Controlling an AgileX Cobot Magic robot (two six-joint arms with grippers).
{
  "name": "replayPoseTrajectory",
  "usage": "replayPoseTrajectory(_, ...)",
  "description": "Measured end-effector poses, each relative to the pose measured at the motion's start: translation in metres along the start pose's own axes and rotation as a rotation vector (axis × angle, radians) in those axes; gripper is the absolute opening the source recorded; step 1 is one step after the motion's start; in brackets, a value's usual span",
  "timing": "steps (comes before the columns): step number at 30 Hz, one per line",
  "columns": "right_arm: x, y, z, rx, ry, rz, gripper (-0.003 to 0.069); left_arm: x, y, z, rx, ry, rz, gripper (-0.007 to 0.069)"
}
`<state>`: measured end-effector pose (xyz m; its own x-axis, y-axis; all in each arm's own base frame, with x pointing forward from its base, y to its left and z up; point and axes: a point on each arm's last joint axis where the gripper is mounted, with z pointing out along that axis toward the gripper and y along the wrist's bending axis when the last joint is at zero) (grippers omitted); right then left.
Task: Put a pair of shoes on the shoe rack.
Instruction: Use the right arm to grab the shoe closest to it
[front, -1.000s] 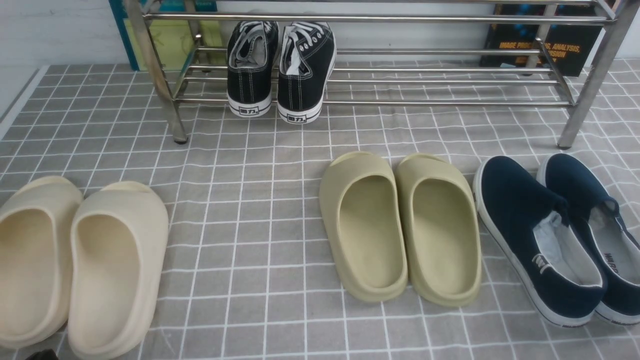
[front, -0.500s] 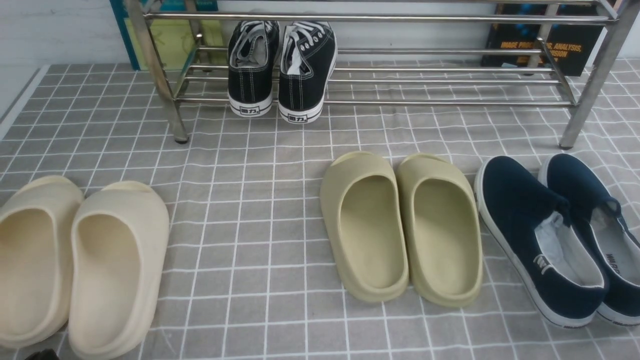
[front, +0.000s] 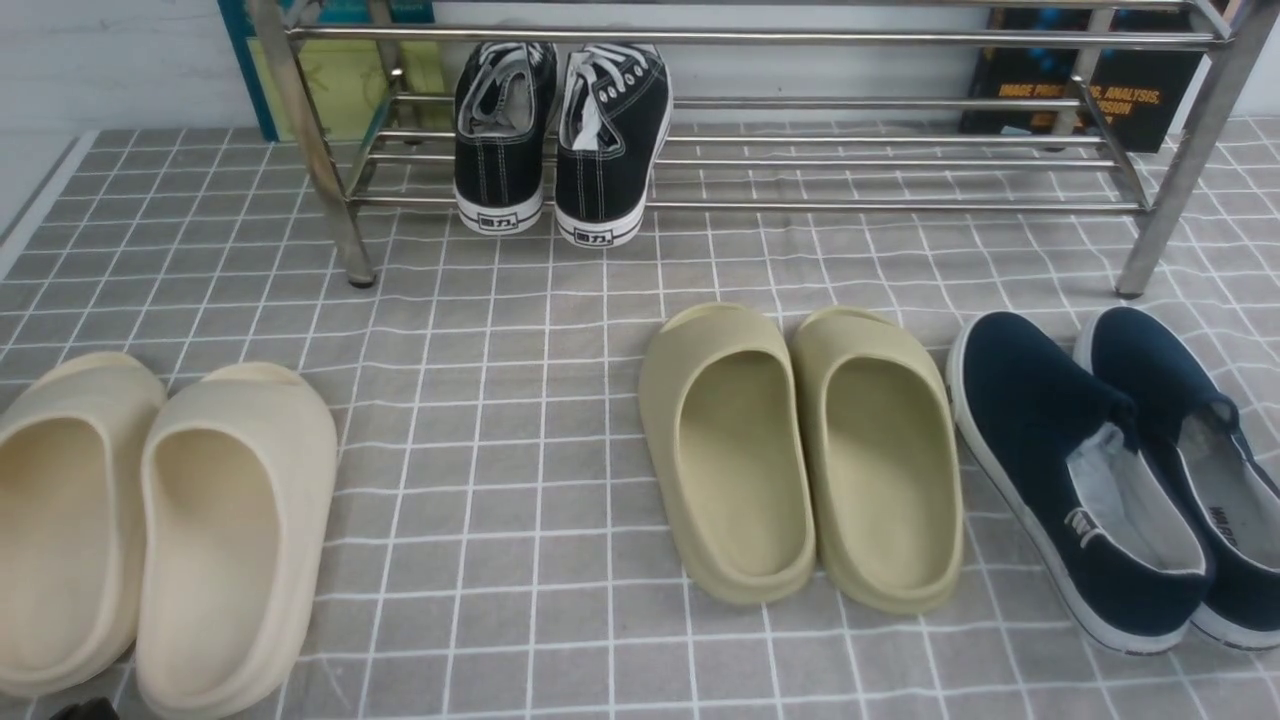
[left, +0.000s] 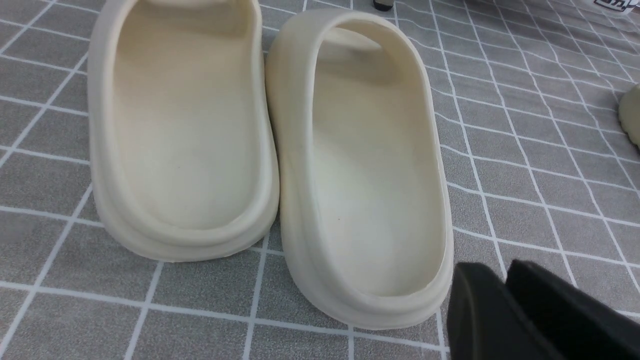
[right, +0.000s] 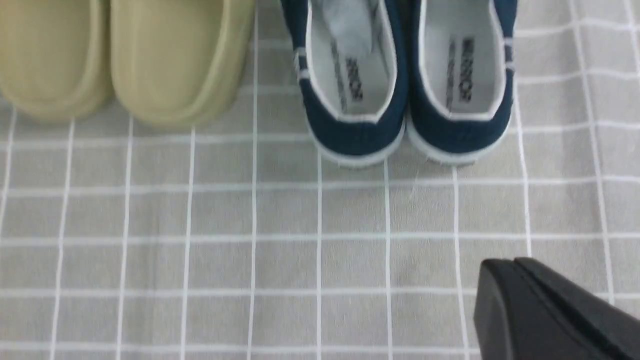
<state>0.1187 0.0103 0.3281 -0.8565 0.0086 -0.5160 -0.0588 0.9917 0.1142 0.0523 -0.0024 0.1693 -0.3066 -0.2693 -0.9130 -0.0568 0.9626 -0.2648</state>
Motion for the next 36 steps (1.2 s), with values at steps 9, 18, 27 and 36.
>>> replayPoseTrajectory(9,-0.042,0.028,0.062,-0.061,0.23,-0.212,0.0069,0.0,0.0,0.0,0.0,0.0,0.0,0.0099)
replayPoseTrajectory(18,-0.063,0.047,0.152,-0.012,0.296,-0.315,0.0472,0.0,0.0,0.0,0.0,0.0,0.0,0.011)
replayPoseTrajectory(27,-0.056,0.046,0.21,0.022,0.427,-0.298,0.0293,0.0,0.0,0.0,0.0,0.0,0.0,0.012)
replayPoseTrajectory(36,-0.081,0.055,0.177,0.007,0.452,-0.272,0.0047,0.0,0.0,0.0,0.0,0.0,0.0,0.0132)
